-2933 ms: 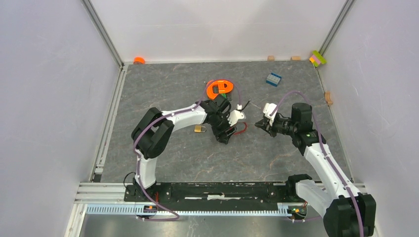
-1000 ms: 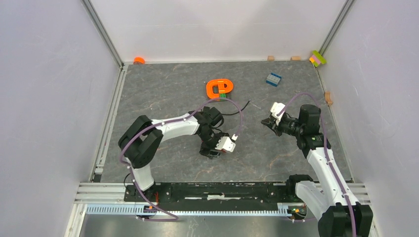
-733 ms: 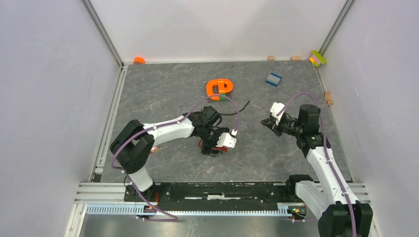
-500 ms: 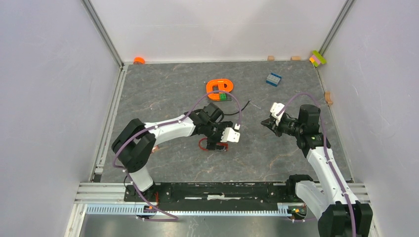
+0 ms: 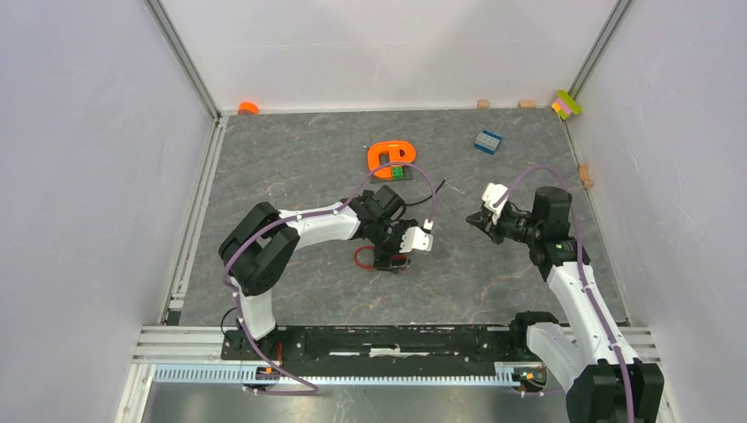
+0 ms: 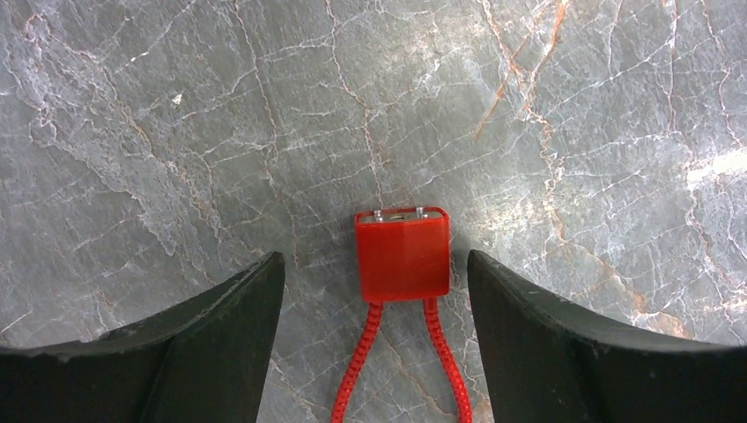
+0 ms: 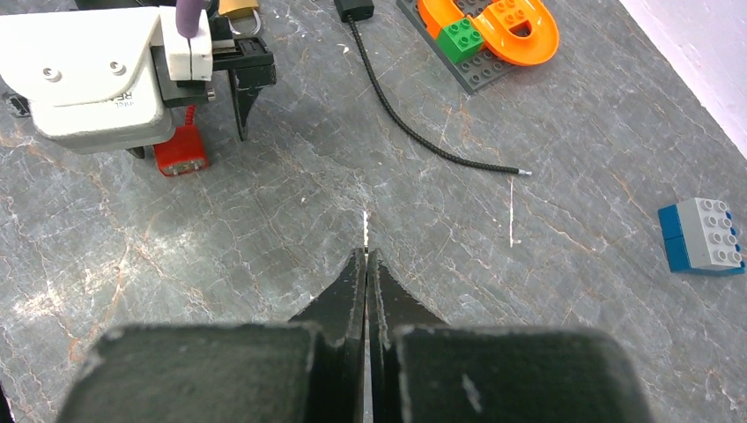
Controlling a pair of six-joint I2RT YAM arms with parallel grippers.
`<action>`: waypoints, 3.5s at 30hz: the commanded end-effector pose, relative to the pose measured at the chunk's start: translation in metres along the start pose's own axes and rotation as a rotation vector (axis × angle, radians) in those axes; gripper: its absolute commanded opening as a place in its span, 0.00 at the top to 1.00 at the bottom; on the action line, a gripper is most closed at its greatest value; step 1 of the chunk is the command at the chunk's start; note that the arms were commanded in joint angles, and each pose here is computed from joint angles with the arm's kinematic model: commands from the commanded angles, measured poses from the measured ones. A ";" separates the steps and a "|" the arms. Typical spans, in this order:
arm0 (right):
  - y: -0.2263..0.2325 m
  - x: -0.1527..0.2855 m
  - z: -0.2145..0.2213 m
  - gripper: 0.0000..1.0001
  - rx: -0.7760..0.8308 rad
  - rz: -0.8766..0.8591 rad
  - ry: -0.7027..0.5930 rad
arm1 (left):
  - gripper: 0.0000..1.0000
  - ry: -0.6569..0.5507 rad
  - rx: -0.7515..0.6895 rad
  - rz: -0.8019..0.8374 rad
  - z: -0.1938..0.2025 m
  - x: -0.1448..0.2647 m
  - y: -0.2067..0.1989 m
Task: Unlock with the key
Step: Move the lock to the center of the board, then pick up the lock from the center of the board.
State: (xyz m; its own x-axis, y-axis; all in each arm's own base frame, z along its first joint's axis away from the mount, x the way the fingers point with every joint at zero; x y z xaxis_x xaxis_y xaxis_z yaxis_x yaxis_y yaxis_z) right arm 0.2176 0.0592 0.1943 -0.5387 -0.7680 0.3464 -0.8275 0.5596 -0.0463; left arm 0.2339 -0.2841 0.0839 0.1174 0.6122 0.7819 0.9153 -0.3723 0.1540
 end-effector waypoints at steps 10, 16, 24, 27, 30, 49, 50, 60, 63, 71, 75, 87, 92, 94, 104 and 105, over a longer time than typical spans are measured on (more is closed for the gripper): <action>-0.001 0.000 -0.004 1.00 0.019 -0.014 -0.019 | 0.32 0.017 0.035 -0.005 -0.002 -0.010 -0.010; -0.001 0.000 -0.005 1.00 0.015 -0.016 -0.024 | 0.53 0.031 0.026 -0.061 0.005 -0.009 -0.015; 0.005 -0.002 -0.012 1.00 -0.030 -0.065 -0.070 | 0.80 -0.066 -0.084 -0.200 -0.022 0.025 -0.009; 0.009 -0.003 -0.019 1.00 -0.049 -0.105 -0.118 | 0.90 -0.126 -0.177 -0.280 -0.045 0.057 -0.006; 0.014 -0.006 -0.030 1.00 -0.067 -0.174 -0.152 | 0.98 -0.203 -0.290 -0.397 -0.067 0.093 -0.009; 0.062 -0.059 -0.084 1.00 -0.110 -0.511 -0.128 | 0.98 -0.008 -0.271 -0.660 -0.073 0.181 -0.025; 0.061 -0.060 -0.083 1.00 -0.106 -0.502 -0.125 | 0.98 0.040 -0.205 -0.671 -0.072 0.186 -0.022; 0.048 -0.073 -0.090 1.00 -0.091 -0.456 -0.127 | 0.98 0.211 -0.122 -0.832 -0.082 0.263 -0.010; 0.047 -0.073 -0.096 1.00 -0.097 -0.442 -0.143 | 0.98 0.191 -0.098 -0.827 -0.083 0.261 -0.010; 0.057 -0.069 -0.107 1.00 -0.150 -0.443 -0.197 | 0.98 0.129 -0.280 -0.978 -0.070 0.249 -0.021; 0.067 -0.069 -0.108 1.00 -0.181 -0.456 -0.202 | 0.98 0.074 -0.413 -1.048 -0.070 0.243 -0.032; 0.098 -0.075 -0.114 1.00 -0.207 -0.540 -0.201 | 0.98 -0.029 -0.827 -1.344 -0.094 0.244 -0.038; 0.104 -0.075 -0.122 1.00 -0.204 -0.548 -0.195 | 0.98 -0.091 -1.048 -1.351 -0.090 0.224 -0.057; 0.104 -0.076 -0.126 1.00 -0.207 -0.529 -0.193 | 0.98 -0.108 -1.068 -1.354 -0.088 0.220 -0.062; 0.102 -0.086 -0.137 1.00 -0.224 -0.460 -0.158 | 0.98 -0.110 -1.104 -1.347 -0.084 0.213 -0.068; 0.103 -0.087 -0.138 1.00 -0.224 -0.461 -0.154 | 0.98 -0.112 -1.107 -1.350 -0.084 0.213 -0.068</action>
State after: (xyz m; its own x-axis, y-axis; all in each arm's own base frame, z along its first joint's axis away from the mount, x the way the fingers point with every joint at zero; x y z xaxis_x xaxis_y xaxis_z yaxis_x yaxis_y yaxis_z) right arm 0.1960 0.2208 0.2732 -0.1230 -0.9813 0.1478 -0.9386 0.1634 0.3037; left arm 0.1715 -0.1881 0.2650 -0.4275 0.8925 -0.1437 -0.1592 0.0821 0.9838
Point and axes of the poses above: each gripper's point midway between its finger pads, its own x axis back along the fingers, its own y axis along the line the jaws close on, z = x × y, the point moved 8 cm from there along x, back along the fingers, and after that the axes turned 11 degrees about -x, right-handed, at the moved point
